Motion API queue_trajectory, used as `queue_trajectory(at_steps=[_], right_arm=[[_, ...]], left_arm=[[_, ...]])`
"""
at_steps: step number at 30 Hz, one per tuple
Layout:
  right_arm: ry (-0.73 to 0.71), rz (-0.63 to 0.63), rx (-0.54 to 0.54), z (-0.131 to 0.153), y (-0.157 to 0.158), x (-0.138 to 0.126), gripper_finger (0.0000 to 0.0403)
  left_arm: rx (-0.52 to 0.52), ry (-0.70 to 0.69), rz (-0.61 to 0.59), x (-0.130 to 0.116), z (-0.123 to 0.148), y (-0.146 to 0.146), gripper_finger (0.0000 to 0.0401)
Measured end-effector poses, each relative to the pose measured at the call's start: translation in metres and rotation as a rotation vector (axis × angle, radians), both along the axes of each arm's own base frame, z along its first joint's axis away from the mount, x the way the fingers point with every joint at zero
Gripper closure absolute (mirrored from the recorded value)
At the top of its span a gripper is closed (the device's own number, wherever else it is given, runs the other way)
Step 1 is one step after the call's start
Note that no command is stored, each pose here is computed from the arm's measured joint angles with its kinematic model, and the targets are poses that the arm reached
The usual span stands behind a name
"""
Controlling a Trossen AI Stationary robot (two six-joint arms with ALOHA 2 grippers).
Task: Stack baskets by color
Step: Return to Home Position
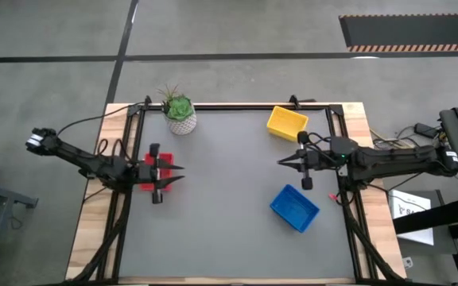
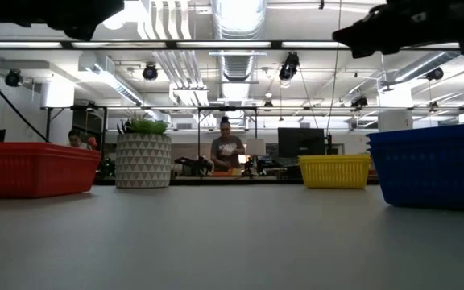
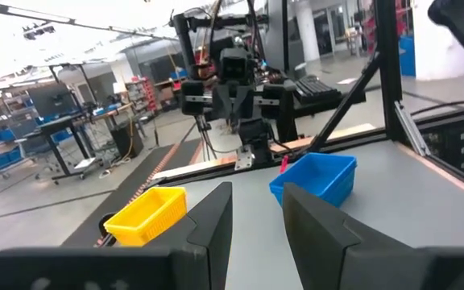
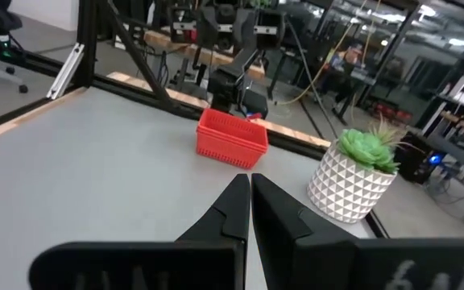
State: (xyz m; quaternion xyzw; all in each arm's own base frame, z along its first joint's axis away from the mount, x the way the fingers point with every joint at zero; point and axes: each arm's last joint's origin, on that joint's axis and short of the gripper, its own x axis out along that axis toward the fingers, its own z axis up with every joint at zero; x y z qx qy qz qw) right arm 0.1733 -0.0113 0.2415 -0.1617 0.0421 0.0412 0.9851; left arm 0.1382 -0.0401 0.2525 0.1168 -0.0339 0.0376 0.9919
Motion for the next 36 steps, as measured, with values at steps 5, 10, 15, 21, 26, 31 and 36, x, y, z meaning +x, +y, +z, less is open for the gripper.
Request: queue_trajectory(at_steps=[5, 10, 15, 21, 26, 31, 36], right_arm=[[-0.041, -0.002, -0.008, -0.010, 0.002, -0.019, 0.0394], [-0.086, -0.004, -0.032, -0.019, 0.003, -0.034, 0.0394], [-0.180, -0.032, -0.048, -0.022, 0.001, -0.052, 0.0394], [-0.260, -0.064, -0.065, -0.023, -0.001, -0.065, 0.0394], [-0.266, -0.084, -0.078, -0.028, -0.002, -0.070, 0.0394], [-0.292, -0.089, -0.100, -0.031, -0.002, -0.075, 0.0394], [-0.336, -0.055, -0.095, -0.034, 0.000, -0.080, 0.0394]], left_arm=[[-0.021, -0.031, -0.001, -0.009, -0.010, 0.004, 0.0306], [-0.066, -0.040, -0.005, -0.015, -0.024, 0.006, 0.0306], [-0.103, -0.071, -0.008, -0.022, -0.034, 0.008, 0.0306], [-0.115, -0.101, -0.007, -0.028, -0.045, 0.011, 0.0306], [-0.120, -0.113, -0.008, -0.033, -0.057, 0.013, 0.0306], [-0.134, -0.129, -0.009, -0.037, -0.064, 0.014, 0.0306], [-0.152, -0.150, -0.012, -0.039, -0.062, 0.015, 0.0306]])
